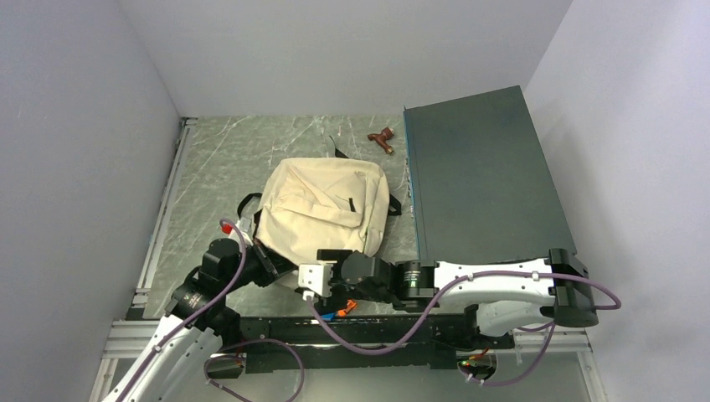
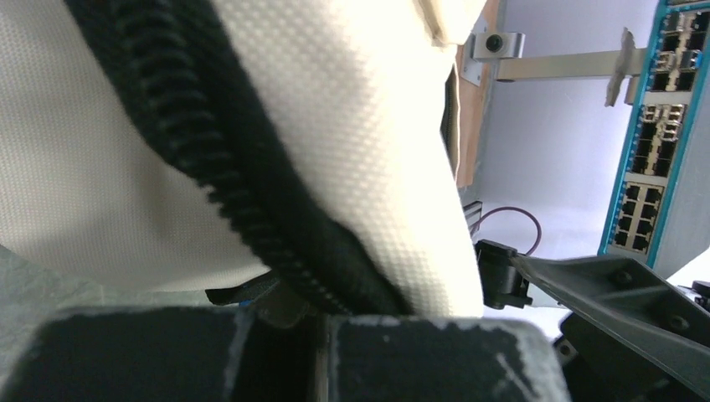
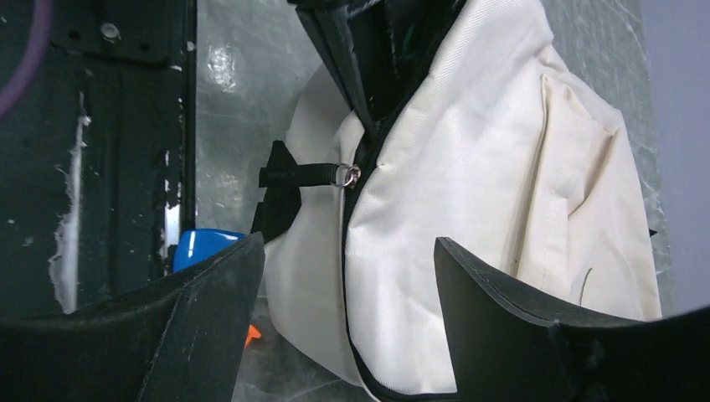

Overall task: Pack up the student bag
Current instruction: Adjust the student bag at the center of the board.

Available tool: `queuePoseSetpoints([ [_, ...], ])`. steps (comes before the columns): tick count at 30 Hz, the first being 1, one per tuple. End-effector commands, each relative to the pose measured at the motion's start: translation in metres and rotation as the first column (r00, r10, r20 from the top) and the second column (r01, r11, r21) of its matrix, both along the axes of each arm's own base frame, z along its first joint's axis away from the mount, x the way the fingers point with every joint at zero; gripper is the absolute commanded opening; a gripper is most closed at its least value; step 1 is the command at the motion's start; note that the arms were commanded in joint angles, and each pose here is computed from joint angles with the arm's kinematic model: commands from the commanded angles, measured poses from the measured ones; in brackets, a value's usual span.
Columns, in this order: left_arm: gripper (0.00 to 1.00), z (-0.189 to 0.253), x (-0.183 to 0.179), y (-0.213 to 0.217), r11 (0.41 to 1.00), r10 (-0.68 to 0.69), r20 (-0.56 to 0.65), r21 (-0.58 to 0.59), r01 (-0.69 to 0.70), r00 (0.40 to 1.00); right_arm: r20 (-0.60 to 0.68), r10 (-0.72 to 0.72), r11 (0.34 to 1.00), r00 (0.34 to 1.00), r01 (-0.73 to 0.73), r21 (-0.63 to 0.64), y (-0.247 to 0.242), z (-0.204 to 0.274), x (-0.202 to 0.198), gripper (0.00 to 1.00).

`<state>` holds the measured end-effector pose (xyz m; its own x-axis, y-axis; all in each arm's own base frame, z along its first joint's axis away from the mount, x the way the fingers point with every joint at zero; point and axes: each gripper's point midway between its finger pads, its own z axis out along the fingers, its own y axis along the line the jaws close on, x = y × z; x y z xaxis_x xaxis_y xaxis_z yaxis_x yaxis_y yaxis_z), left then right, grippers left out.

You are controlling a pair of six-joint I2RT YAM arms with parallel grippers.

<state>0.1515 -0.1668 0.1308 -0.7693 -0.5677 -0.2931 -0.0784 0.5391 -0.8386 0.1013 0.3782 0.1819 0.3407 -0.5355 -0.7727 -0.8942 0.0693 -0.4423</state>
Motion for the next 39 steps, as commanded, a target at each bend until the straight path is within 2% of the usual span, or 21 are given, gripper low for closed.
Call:
queuePoseSetpoints([
  [1,0.0,0.031,0.01,-0.003,0.999,0.001,0.159,-0.048,0.007,0.987,0.079,0.044,0.998,0.996,-0.047,0.033,0.016,-0.002,0.005,0.75],
  [6,0.0,0.029,0.005,0.004,0.999,0.023,0.168,-0.04,-0.017,0.986,0.125,0.012,1.0,0.992,-0.014,0.019,0.026,-0.012,0.016,0.71],
  [10,0.0,0.027,0.003,0.003,0.997,0.031,0.175,-0.072,-0.019,0.984,0.176,-0.06,0.998,0.982,0.062,-0.005,0.031,-0.014,0.033,0.5],
  [14,0.0,0.027,0.001,0.007,0.998,0.038,0.18,-0.063,-0.027,0.983,0.171,-0.089,0.996,0.981,0.089,0.005,0.029,-0.018,0.036,0.34],
  [19,0.0,0.029,-0.005,0.015,0.998,0.059,0.197,-0.045,-0.051,0.979,0.151,-0.115,0.993,0.982,0.113,0.024,0.022,-0.019,0.037,0.22],
  [22,0.0,0.026,-0.009,0.016,0.997,0.066,0.184,-0.06,-0.056,0.981,0.135,-0.114,0.993,0.984,0.111,0.027,0.021,-0.019,0.036,0.03],
  [23,0.01,0.025,-0.011,0.016,0.997,0.062,0.179,-0.065,-0.051,0.982,0.13,-0.113,0.993,0.985,0.11,0.031,0.021,-0.018,0.036,0.0],
  [28,0.15,0.025,-0.025,0.019,0.996,0.051,0.157,-0.075,-0.039,0.986,0.099,-0.092,0.995,0.991,0.089,0.035,0.02,-0.018,0.035,0.0],
  [32,0.19,0.034,-0.039,0.021,0.997,0.028,0.17,-0.082,-0.014,0.985,0.069,-0.072,0.997,0.995,0.07,0.038,0.02,-0.016,0.035,0.0],
  [35,0.27,0.035,-0.054,0.022,0.996,-0.01,0.147,-0.081,0.022,0.989,0.061,-0.055,0.998,0.997,0.053,0.037,0.022,-0.014,0.032,0.0],
  [37,0.35,0.041,-0.065,0.023,0.996,-0.039,0.154,-0.077,0.051,0.987,0.056,-0.04,0.999,0.998,0.039,0.032,0.023,-0.014,0.03,0.0],
  [39,0.53,0.048,-0.074,0.025,0.995,-0.083,0.197,-0.04,0.092,0.977,0.05,-0.019,1.0,0.999,0.018,0.022,0.024,-0.016,0.027,0.0],
])
